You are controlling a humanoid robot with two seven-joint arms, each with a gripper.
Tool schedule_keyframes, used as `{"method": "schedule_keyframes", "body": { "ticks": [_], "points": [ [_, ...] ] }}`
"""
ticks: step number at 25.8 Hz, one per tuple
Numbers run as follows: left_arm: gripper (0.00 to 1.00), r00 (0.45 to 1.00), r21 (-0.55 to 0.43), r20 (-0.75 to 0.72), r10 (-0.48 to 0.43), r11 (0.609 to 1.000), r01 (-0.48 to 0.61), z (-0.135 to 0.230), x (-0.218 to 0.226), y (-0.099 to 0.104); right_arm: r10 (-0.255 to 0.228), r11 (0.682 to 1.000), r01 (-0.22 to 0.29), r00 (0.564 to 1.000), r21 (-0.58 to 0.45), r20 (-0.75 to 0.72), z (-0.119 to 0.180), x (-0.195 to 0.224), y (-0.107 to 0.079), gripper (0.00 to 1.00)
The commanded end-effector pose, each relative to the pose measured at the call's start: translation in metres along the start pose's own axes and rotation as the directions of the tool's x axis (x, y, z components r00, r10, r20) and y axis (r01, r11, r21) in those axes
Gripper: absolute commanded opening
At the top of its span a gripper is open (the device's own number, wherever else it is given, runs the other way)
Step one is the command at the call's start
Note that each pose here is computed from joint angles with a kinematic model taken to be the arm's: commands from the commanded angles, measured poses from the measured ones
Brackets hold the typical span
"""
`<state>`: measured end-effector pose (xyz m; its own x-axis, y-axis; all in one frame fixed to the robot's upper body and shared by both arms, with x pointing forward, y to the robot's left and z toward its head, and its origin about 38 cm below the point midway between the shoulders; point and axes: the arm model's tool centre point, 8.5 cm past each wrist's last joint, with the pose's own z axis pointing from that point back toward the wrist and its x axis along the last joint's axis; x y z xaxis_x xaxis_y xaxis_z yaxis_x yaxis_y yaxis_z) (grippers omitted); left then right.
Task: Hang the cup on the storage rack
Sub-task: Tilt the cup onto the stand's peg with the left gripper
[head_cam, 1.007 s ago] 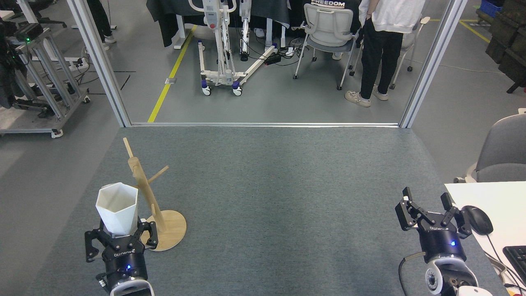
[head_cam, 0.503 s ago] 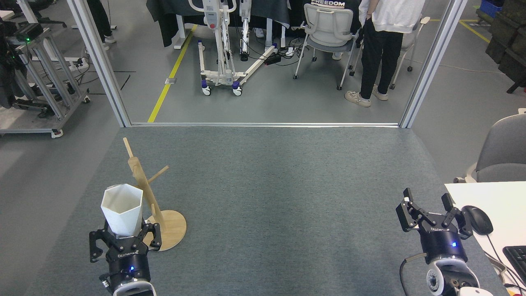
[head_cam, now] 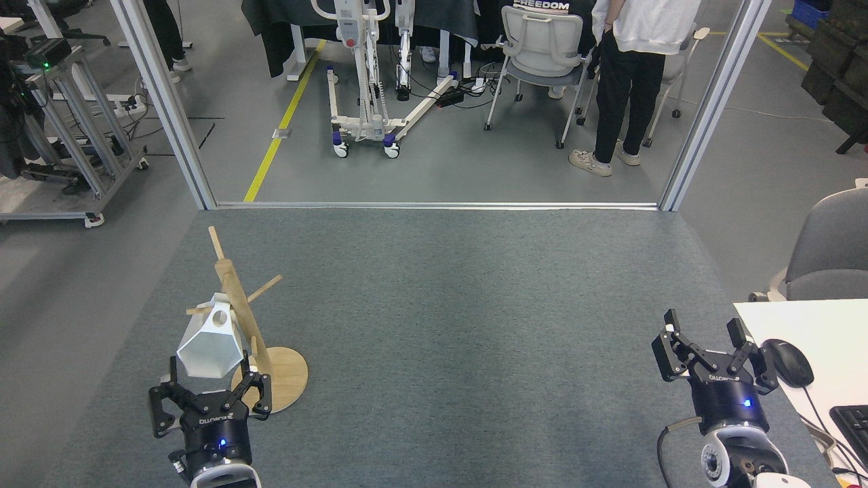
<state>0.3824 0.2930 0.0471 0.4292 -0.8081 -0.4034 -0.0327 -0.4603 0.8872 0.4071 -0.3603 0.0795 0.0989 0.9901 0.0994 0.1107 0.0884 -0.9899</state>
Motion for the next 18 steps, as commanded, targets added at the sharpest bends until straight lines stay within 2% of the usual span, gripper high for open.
{"method": "schedule_keyframes", "body": {
  "ticks": [1, 8, 11, 15, 18],
  "points": [
    [1.0, 1.0, -0.008, 0.019, -0.008, 1.0, 0.008, 0.003, 0.005, -0.004, -0.002, 1.0, 0.002, 1.0, -0.001, -0.002, 0.0, 0.001, 0.0, 0.99],
    [1.0, 0.998, -0.061, 0.054, -0.021, 0.998, 0.024, 0.012, 0.013, -0.018, -0.004, 1.0, 0.004, 1.0, 0.002, -0.001, 0.0, 0.002, 0.001, 0.99],
    [1.0, 0.996, -0.059, 0.093, -0.012, 0.998, 0.018, 0.021, 0.025, -0.016, -0.008, 1.0, 0.008, 1.0, 0.001, 0.0, 0.0, 0.003, 0.001, 0.99],
    [0.99, 0.97, -0.076, 0.243, 0.023, 0.997, -0.004, 0.044, 0.055, -0.017, -0.007, 1.0, 0.007, 1.0, 0.003, 0.001, 0.001, 0.004, 0.002, 0.99],
    [0.99, 0.936, -0.116, 0.342, 0.086, 0.992, -0.049, 0.062, 0.076, -0.016, -0.008, 1.0, 0.008, 1.0, 0.003, 0.002, 0.001, 0.004, 0.002, 0.99]
  ]
}}
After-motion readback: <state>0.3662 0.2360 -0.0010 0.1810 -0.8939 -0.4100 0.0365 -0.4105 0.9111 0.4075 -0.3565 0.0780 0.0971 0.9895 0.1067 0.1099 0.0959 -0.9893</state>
